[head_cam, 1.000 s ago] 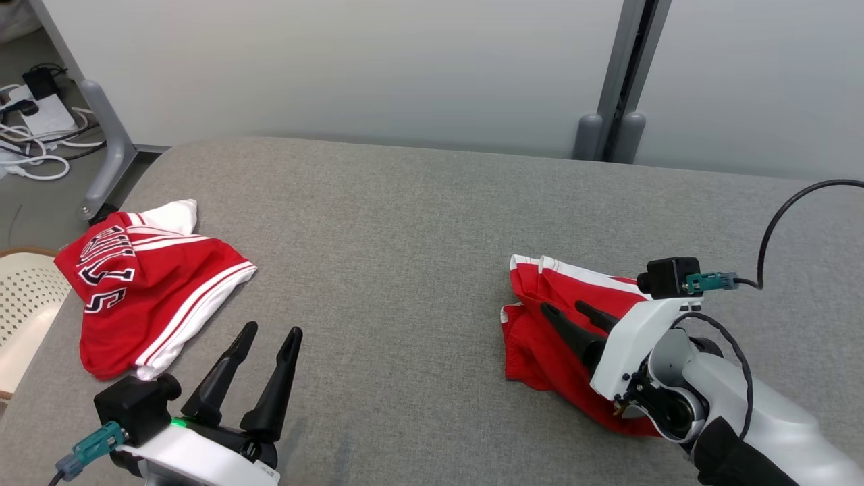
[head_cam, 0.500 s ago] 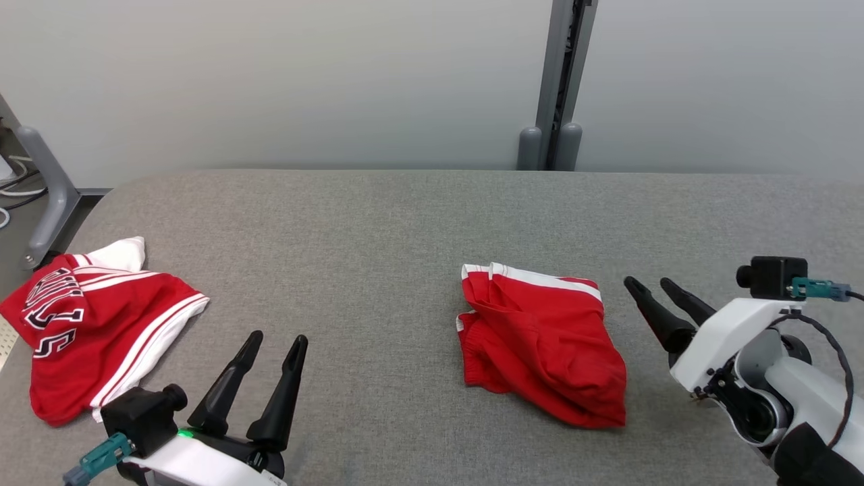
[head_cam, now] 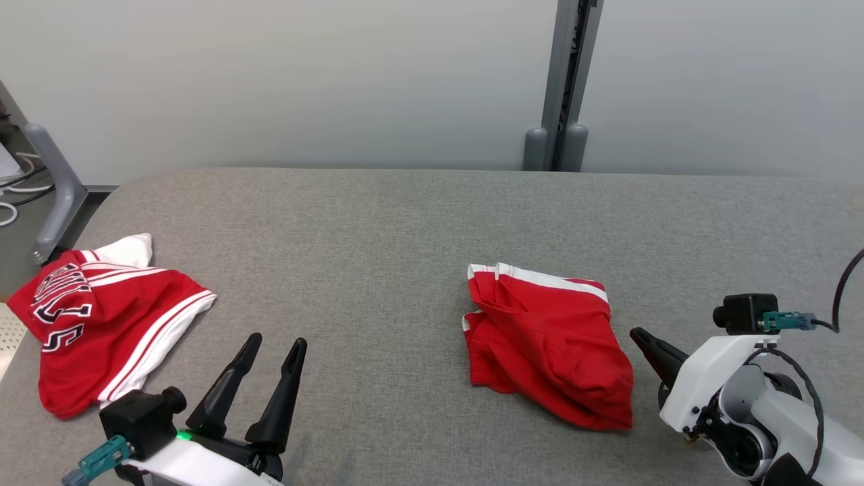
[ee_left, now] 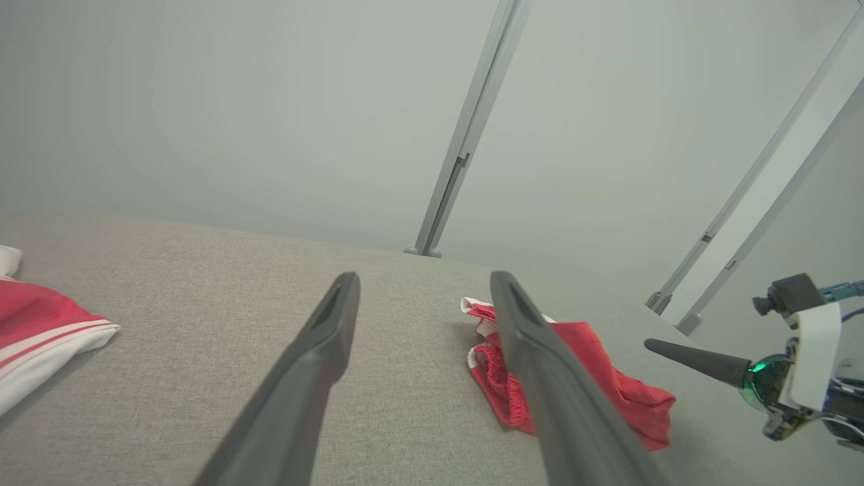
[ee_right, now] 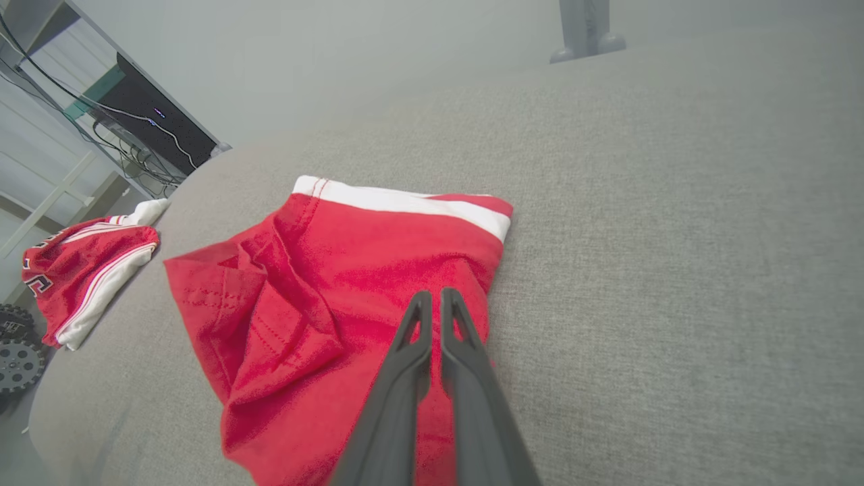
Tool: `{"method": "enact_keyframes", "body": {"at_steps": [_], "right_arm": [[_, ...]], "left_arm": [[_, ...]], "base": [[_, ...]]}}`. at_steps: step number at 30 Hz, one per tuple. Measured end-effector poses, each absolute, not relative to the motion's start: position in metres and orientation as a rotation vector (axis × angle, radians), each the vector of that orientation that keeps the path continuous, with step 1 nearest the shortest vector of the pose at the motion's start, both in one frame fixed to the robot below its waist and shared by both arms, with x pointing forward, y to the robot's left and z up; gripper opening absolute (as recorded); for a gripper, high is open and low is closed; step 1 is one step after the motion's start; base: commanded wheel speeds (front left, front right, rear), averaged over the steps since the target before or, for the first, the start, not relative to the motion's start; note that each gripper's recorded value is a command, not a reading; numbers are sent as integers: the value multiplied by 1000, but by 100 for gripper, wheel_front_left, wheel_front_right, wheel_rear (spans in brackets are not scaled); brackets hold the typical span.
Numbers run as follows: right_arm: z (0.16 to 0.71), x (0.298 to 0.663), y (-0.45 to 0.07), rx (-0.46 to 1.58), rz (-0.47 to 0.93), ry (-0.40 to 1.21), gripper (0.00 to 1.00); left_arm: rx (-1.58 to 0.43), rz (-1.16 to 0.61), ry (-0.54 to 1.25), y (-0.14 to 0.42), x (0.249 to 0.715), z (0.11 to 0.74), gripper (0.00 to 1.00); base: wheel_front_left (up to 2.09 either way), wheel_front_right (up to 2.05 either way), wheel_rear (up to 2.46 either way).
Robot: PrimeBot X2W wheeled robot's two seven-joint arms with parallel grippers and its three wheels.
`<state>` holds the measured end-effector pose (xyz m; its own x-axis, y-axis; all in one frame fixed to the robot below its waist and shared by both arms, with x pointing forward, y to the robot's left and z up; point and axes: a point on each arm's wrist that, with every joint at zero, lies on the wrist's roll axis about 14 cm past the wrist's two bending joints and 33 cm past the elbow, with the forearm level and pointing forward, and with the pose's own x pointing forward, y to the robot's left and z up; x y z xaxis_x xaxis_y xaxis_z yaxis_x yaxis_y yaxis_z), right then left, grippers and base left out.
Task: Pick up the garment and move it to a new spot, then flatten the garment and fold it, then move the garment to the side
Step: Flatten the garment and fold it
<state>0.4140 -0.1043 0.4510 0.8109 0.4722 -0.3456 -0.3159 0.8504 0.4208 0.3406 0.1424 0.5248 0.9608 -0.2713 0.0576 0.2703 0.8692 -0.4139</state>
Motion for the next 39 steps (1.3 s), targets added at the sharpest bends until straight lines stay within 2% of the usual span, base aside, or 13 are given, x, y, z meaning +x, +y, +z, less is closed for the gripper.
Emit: {"method": "enact_keyframes", "body": {"at_steps": [12,17,24,30,34,36,39], "right_arm": [[411,398,-60,376,477,639,0],[407,392,-35,376,535,663,0],[420,381,15,378,670,647,0],[425,354,56,364,801,668,0],[433,349,61,366,831,645,0],[439,355,57,366,826,614,5],[444,365,40,357,793,576,0]], "left_arm": [[-414,-207,-6,166,329,521,100],[-413,-177,-8,175,325,520,100],[-412,-158,-8,181,322,519,100],[-410,-157,-9,182,321,519,100],[-410,-163,-10,180,322,520,100],[-410,-170,-11,178,323,521,100],[-409,-184,-12,174,326,522,100]], "base": [[0,0,0],[0,0,0],[0,0,0],[0,0,0],[0,0,0],[0,0,0],[0,0,0]]}}
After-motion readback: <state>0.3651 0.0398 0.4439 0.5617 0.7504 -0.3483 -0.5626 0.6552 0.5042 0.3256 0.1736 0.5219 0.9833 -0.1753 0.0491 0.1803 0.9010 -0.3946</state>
